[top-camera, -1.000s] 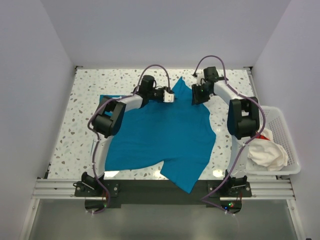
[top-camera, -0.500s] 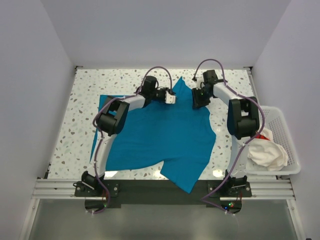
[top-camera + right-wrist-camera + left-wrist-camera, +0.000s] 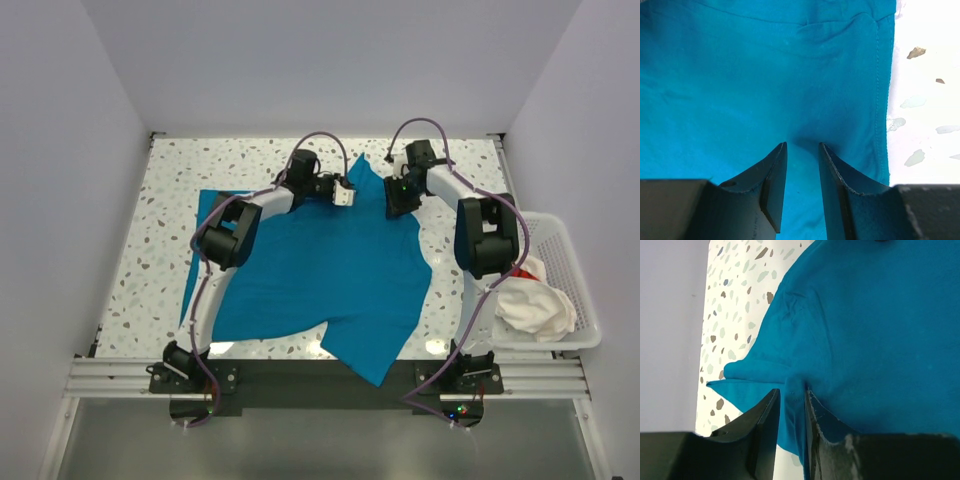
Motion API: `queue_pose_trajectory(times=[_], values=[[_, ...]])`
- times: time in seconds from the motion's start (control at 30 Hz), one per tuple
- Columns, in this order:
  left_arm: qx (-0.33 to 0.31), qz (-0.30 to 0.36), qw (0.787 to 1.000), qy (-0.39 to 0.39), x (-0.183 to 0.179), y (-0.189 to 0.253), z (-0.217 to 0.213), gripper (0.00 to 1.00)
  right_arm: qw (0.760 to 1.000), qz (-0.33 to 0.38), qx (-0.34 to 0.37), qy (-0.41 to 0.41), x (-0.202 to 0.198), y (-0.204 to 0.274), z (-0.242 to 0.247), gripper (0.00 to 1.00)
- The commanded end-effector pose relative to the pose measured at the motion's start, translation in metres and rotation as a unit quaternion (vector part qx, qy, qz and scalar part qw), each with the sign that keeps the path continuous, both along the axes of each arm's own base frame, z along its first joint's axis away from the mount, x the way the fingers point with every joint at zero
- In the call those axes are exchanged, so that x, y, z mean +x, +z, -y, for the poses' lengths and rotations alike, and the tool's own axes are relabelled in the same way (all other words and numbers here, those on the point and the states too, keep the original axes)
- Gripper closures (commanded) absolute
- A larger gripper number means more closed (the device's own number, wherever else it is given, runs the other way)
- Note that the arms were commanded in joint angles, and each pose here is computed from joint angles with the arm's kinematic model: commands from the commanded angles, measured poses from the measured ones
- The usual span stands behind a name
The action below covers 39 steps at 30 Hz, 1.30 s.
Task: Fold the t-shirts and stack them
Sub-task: Flatten the tshirt out
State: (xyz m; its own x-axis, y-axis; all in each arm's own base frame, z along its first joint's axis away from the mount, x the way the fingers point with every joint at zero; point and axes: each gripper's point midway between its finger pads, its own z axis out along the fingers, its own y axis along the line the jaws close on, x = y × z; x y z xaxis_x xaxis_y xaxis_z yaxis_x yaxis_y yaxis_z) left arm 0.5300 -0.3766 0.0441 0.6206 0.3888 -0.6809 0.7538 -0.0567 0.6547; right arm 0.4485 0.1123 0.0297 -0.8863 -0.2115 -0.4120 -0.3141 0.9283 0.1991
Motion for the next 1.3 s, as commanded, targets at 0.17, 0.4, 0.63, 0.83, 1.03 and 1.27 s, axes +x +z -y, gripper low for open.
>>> queue_pose_trajectory(times=[0.17,0.4,0.63,0.83,1.03,1.27], values=[[0.004,0.004,1.000,-0.004,0.008,0.000,0.007,0.73,1.000,0.006,-0.016,0.003,0.001,0.004,0.006,0.64],[-0.028,0.000,0.999,0.024,0.021,0.022,0.003,1.00,0.999,0.003,-0.038,-0.004,-0.003,0.000,0.014,0.65],[-0.108,-0.028,0.986,0.122,0.061,0.061,-0.030,1.00,0.998,0.001,-0.062,-0.007,-0.005,-0.003,0.023,0.66],[-0.106,-0.041,0.973,0.202,0.081,0.048,-0.066,1.00,0.998,0.001,-0.063,-0.004,-0.004,-0.004,0.022,0.66],[-0.095,-0.038,0.961,0.256,0.090,0.037,-0.090,0.94,0.997,0.000,-0.075,-0.003,-0.004,-0.006,0.026,0.67],[-0.135,-0.089,0.925,0.343,0.110,0.046,-0.127,0.77,0.993,-0.017,-0.114,-0.003,-0.013,-0.012,0.038,0.72]])
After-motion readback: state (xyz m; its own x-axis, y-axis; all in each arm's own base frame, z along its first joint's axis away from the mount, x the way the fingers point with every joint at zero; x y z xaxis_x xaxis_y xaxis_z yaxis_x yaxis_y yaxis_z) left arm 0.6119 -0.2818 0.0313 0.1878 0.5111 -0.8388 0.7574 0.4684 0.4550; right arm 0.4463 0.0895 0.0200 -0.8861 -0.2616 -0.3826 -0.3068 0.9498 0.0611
